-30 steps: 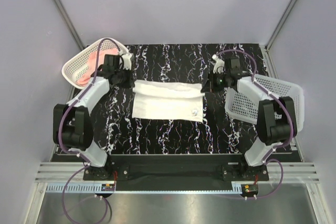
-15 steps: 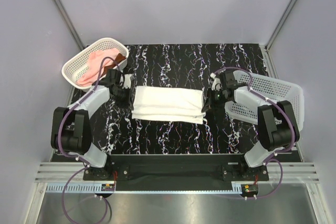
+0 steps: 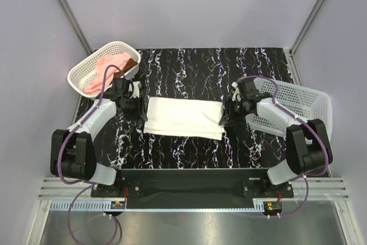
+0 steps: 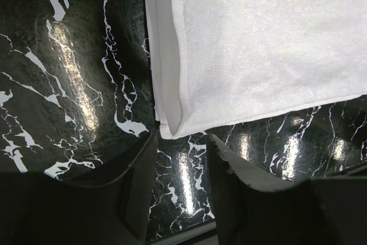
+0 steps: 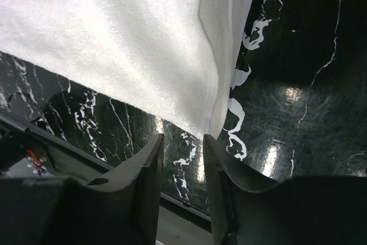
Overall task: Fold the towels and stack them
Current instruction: Fold the towel
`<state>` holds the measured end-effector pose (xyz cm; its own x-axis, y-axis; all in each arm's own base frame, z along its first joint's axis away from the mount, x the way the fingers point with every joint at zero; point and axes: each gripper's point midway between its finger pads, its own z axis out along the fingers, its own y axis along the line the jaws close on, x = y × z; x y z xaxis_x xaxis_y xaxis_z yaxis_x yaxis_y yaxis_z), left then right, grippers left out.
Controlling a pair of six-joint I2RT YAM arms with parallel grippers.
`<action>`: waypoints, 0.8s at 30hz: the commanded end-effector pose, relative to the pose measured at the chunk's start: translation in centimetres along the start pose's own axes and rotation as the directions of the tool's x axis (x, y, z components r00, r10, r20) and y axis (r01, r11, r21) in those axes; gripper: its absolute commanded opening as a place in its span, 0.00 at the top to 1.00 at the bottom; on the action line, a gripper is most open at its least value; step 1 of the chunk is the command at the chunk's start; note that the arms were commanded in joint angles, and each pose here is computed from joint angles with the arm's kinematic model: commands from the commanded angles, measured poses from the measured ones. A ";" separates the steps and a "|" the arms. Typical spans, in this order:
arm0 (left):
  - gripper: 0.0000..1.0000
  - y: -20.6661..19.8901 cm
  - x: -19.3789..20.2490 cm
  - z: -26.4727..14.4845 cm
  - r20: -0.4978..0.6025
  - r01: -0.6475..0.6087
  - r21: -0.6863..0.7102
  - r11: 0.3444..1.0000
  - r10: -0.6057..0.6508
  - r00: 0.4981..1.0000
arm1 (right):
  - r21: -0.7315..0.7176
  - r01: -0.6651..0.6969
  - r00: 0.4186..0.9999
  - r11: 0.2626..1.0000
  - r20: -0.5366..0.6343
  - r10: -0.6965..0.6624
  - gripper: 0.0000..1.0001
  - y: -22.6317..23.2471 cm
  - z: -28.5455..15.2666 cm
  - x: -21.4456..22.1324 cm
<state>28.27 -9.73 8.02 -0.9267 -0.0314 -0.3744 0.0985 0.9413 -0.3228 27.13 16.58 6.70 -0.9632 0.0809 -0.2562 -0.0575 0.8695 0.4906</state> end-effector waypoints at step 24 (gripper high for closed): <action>0.62 -0.3 0.7 2.8 -0.038 0.002 -0.068 0.998 -0.005 0.999 | 0.218 0.008 1.000 0.976 0.013 -0.011 0.59 -0.9 1.5 0.8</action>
<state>27.90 -11.18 5.13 -0.9493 -0.0238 -0.3136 0.0718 0.9544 -0.2898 26.35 17.11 4.04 -0.9677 0.1033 -0.2301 0.0187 0.9391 0.3430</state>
